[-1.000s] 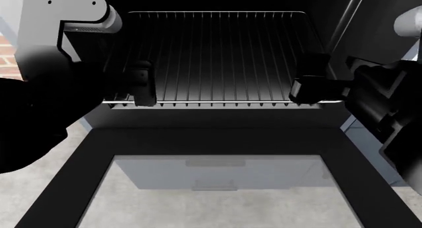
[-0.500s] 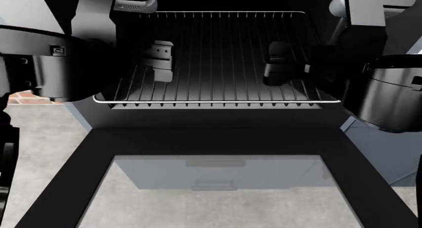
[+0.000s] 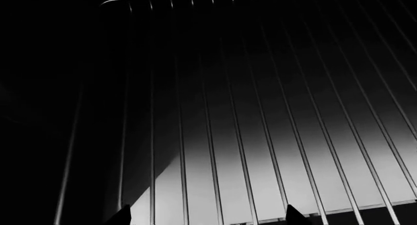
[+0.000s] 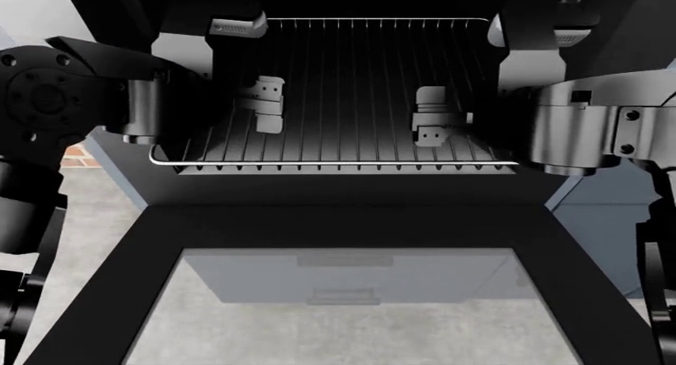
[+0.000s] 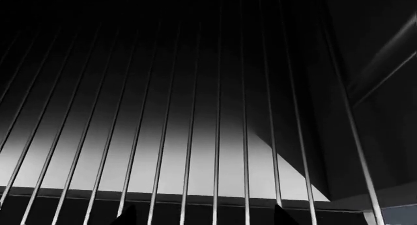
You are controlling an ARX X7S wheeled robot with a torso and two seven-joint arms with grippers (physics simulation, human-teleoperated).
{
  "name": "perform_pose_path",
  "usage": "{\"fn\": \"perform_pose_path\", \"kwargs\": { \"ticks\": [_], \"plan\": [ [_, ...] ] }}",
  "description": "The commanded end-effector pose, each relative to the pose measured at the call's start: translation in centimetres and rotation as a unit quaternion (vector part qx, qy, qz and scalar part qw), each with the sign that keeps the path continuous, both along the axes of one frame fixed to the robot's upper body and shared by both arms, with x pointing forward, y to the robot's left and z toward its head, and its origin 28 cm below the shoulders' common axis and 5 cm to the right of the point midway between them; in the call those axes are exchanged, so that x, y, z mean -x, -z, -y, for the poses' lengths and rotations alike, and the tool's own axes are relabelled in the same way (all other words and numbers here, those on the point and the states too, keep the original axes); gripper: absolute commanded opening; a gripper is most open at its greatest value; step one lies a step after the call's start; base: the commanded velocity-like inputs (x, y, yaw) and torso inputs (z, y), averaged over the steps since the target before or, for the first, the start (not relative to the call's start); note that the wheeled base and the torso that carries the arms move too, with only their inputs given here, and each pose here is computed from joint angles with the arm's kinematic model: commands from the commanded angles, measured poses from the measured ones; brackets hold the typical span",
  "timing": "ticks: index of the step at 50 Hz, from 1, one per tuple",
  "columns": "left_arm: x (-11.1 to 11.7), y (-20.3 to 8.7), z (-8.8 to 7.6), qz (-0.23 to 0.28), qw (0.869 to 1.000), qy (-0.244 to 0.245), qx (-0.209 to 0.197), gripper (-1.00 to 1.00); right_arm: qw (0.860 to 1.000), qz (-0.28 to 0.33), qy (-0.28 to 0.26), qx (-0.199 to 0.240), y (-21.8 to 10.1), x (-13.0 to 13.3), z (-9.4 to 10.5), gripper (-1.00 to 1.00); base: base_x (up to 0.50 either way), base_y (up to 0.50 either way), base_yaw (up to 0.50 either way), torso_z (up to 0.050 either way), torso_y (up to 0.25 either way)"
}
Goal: Fully slide the oven rack out.
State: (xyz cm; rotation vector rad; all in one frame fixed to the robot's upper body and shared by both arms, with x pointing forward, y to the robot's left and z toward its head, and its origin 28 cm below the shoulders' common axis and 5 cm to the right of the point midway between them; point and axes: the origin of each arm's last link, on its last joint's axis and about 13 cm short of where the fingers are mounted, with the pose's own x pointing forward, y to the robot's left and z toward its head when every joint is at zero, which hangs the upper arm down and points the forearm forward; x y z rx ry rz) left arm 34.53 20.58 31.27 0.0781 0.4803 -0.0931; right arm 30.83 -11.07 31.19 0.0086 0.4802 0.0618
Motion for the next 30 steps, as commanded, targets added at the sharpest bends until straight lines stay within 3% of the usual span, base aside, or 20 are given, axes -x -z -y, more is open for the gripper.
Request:
{"fn": "perform_pose_path", "kwargs": {
  "ticks": [1, 30],
  "plan": [
    [-1.1, 1.0, 0.1, -0.020, 1.000, -0.004, 0.003, 1.00, 0.999, -0.049, 0.020, 0.003, 0.7, -1.4, -0.4, 1.00, 0.00, 0.00, 0.00, 0.000, 0.000],
    [-1.8, 5.2, 0.1, -0.084, 0.996, -0.013, 0.013, 1.00, 0.995, -0.095, 0.032, -0.007, 3.3, -2.5, -0.1, 1.00, 0.00, 0.00, 0.00, 0.000, 0.000]
  ]
}}
